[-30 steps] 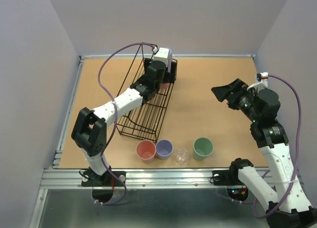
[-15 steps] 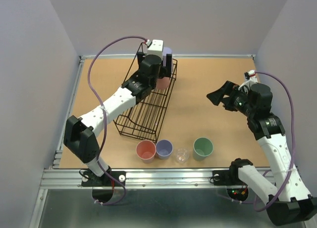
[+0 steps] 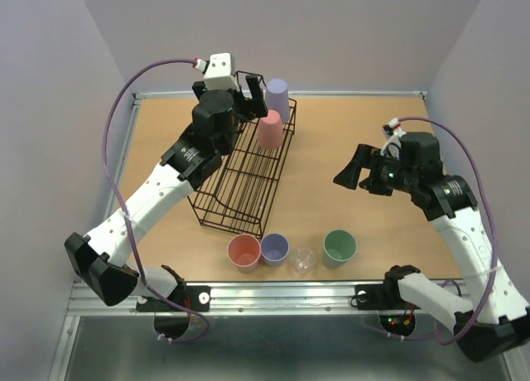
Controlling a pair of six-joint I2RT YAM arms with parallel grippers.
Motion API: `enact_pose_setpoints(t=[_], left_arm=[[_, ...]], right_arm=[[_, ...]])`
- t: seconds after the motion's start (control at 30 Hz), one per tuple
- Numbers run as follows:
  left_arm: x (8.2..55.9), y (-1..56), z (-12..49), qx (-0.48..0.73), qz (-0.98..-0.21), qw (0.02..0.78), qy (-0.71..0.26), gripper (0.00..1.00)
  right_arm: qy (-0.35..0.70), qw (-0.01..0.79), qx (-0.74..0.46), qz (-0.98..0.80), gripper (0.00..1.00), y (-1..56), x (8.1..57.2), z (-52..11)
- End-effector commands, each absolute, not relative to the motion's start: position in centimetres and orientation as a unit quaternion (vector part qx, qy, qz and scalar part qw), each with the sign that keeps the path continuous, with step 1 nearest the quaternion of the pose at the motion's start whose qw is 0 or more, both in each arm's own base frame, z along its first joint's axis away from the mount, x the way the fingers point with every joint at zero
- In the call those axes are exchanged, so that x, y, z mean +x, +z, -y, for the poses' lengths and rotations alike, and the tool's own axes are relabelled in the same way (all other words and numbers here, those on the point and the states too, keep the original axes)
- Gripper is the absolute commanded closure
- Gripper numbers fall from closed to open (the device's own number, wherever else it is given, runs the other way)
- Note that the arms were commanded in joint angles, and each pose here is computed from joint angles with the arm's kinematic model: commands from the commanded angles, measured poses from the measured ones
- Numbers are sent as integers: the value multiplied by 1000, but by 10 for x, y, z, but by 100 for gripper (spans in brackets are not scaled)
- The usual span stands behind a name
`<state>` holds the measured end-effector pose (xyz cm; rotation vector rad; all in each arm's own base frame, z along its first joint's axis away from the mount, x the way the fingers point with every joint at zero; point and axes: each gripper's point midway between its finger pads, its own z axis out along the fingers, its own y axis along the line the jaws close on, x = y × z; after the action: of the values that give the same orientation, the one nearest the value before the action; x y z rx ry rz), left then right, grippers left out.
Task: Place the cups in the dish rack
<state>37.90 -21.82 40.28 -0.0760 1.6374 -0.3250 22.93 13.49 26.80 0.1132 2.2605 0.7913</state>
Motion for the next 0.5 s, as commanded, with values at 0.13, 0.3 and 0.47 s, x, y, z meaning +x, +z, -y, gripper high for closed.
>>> enact_pose_setpoints(t=[0.13, 0.3, 0.47], left_arm=[[354, 416, 198, -81, -704, 682, -181, 1], [340, 399, 197, -66, -738, 646, -182, 1], [325, 391, 188, -73, -739, 640, -196, 2]], right_arm=[[275, 230, -38, -933, 0, 245, 192, -179], [222, 189, -44, -956, 0, 228, 165, -177], [231, 147, -46, -961, 2, 215, 136, -178]])
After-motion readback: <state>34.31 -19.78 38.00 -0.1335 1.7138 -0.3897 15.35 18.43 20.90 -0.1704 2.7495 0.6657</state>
